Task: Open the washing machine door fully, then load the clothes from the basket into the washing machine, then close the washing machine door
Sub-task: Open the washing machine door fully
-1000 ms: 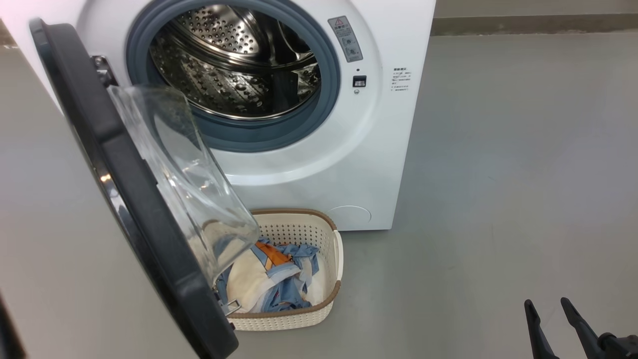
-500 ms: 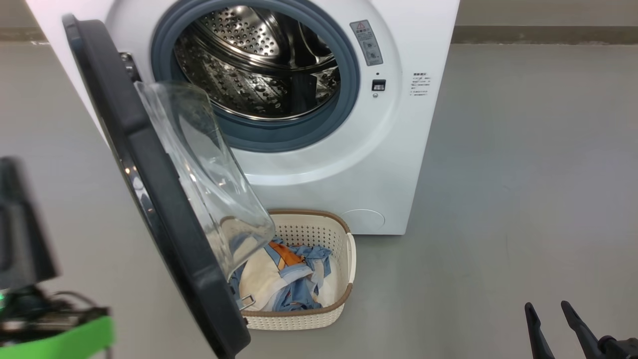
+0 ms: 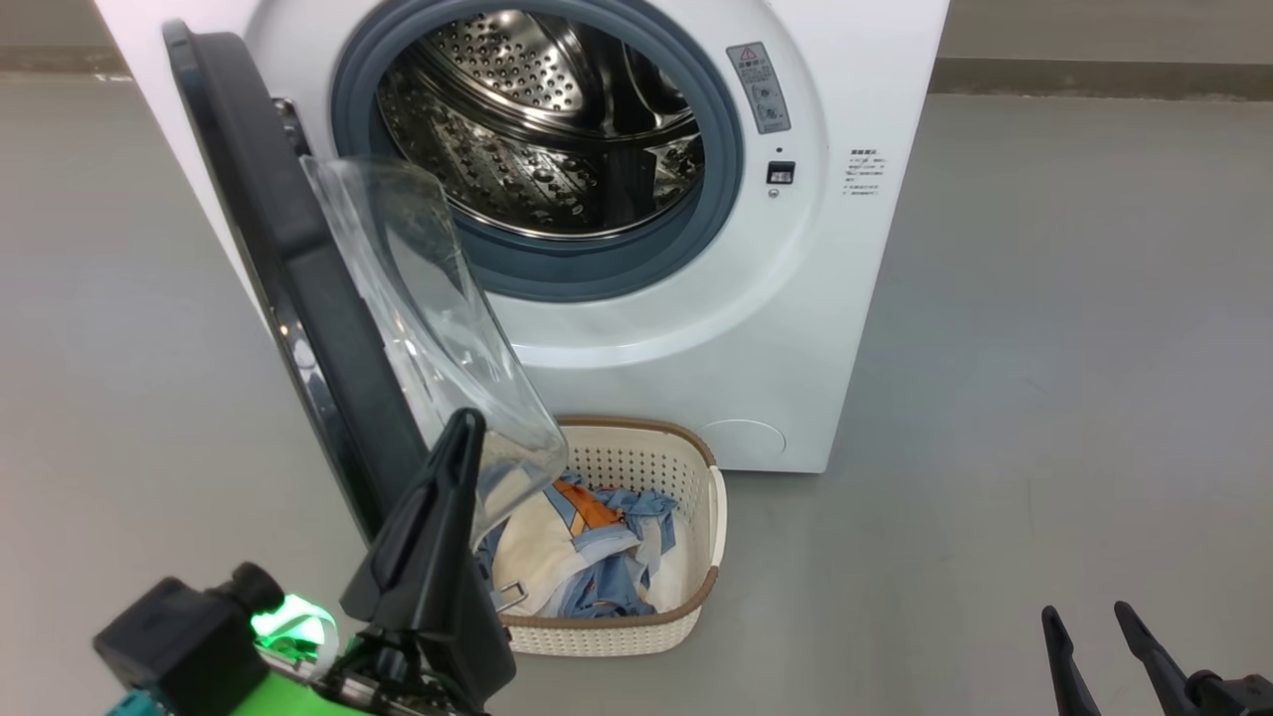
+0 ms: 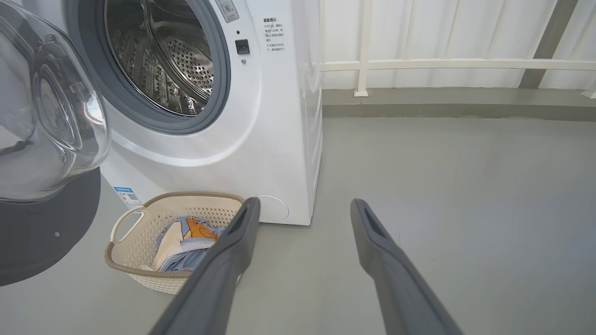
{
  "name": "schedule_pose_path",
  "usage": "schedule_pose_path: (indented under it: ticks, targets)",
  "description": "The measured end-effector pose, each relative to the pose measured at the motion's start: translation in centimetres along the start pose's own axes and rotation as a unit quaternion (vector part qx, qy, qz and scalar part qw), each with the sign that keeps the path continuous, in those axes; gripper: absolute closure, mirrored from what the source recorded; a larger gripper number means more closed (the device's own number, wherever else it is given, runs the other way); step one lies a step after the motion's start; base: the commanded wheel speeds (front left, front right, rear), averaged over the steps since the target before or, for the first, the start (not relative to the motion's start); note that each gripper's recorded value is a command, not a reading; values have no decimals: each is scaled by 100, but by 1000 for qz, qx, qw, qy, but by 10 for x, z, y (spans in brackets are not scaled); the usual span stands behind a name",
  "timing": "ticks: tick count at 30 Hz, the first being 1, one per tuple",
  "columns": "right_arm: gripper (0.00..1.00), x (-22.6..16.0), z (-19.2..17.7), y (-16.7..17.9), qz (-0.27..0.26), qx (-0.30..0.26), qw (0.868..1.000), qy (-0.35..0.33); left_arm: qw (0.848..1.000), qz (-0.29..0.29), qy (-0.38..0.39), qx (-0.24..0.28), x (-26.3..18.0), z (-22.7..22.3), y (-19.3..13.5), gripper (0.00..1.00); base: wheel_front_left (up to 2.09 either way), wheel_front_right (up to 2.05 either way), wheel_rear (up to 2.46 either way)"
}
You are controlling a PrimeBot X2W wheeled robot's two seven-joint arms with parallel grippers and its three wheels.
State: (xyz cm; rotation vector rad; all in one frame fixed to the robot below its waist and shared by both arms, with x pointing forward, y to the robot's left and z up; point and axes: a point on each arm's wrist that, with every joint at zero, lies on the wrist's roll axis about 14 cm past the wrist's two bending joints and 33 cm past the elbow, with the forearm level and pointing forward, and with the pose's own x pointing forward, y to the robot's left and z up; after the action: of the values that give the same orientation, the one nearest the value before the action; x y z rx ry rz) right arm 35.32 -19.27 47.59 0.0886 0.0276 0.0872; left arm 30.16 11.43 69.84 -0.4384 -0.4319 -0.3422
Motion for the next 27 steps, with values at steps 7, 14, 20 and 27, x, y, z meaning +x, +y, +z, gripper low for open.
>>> schedule_pose_path:
  ticks: [7,14,20,27]
  targets:
    - [0,4,0,5,10,-5,1000,1,999,-3,31,-13,-4,-12,-9,100,0,0,0]
    - [0,6,-5,12,23,-16,1000,10,995,8,87,-42,-14,-44,-14,100,0,0,0]
    - [0,7,-6,17,31,-26,999,11,991,26,121,-53,-17,-66,-7,100,0,0,0]
    - [0,6,-5,19,30,-22,999,9,984,67,152,-57,-23,-88,10,100,0,0,0]
